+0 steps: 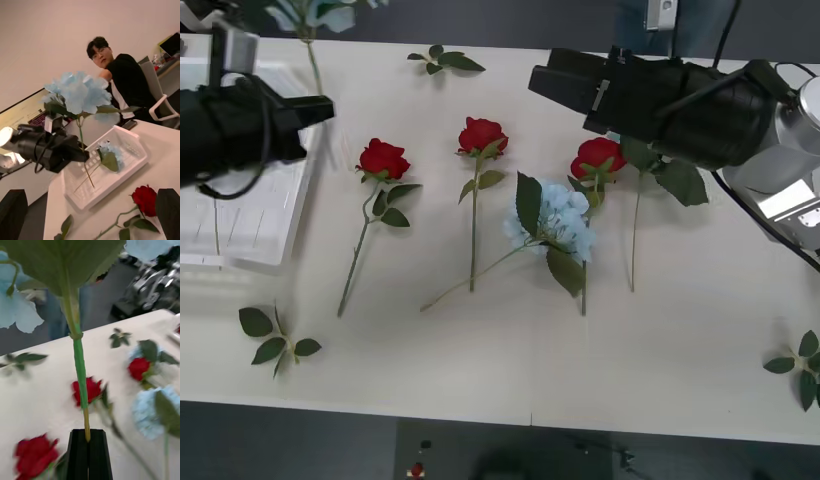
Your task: Put the red flowers into the right box and the blue flowers into the left box
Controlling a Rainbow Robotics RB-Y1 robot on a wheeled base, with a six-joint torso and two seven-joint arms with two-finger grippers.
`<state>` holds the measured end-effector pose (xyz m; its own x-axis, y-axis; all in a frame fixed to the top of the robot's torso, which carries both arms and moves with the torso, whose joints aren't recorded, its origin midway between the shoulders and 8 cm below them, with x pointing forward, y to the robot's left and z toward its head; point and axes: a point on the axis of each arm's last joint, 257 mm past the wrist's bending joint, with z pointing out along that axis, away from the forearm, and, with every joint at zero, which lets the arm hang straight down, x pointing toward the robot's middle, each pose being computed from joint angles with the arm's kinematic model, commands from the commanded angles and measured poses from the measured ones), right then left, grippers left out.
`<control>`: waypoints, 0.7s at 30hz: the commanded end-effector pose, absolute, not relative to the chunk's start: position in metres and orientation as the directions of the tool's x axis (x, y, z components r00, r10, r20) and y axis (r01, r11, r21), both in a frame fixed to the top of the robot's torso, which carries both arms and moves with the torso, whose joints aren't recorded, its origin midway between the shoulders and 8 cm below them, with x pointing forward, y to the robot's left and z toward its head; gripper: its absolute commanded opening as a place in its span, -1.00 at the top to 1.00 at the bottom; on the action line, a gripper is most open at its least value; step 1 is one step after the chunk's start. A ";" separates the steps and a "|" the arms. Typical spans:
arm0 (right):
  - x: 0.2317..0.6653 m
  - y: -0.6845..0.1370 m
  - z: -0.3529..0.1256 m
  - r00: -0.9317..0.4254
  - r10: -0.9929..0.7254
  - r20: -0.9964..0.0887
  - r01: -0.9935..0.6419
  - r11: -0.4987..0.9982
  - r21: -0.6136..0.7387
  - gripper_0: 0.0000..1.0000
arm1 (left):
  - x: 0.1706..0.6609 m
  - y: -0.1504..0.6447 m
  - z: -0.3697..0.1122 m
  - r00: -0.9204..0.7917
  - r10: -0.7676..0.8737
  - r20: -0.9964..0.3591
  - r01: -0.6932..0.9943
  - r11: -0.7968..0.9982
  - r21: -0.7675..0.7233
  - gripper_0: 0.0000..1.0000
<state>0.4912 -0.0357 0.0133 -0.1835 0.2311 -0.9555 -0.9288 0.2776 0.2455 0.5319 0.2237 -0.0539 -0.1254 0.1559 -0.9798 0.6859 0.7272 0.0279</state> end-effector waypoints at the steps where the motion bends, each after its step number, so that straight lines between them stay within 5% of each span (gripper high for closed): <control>1: 0.512 -0.071 0.017 -0.144 0.140 -0.980 -0.913 0.364 0.186 -1.00 | 0.534 0.301 -0.046 -0.232 0.177 -0.956 0.555 0.832 0.020 1.00; 8: 0.553 -0.149 -0.027 -0.278 -0.021 -0.960 -0.802 0.555 0.220 -1.00 | 0.518 0.405 -0.055 -0.347 0.200 -0.916 0.371 0.927 0.061 1.00; 18: 0.602 -0.232 -0.092 -0.689 0.096 -0.718 -0.396 0.780 0.485 -1.00 | 0.478 0.506 -0.059 -0.413 0.213 -0.886 0.188 0.971 0.145 0.98; 20: 0.611 -0.244 -0.115 -0.750 0.171 -0.639 -0.262 0.810 0.524 -1.00 | 0.477 0.511 -0.059 -0.415 0.222 -0.882 0.180 0.971 0.159 0.16; 21: 0.613 -0.245 -0.120 -0.761 0.193 -0.619 -0.228 0.814 0.534 -1.00 | 0.477 0.511 -0.060 -0.418 0.225 -0.880 0.179 0.970 0.163 -0.07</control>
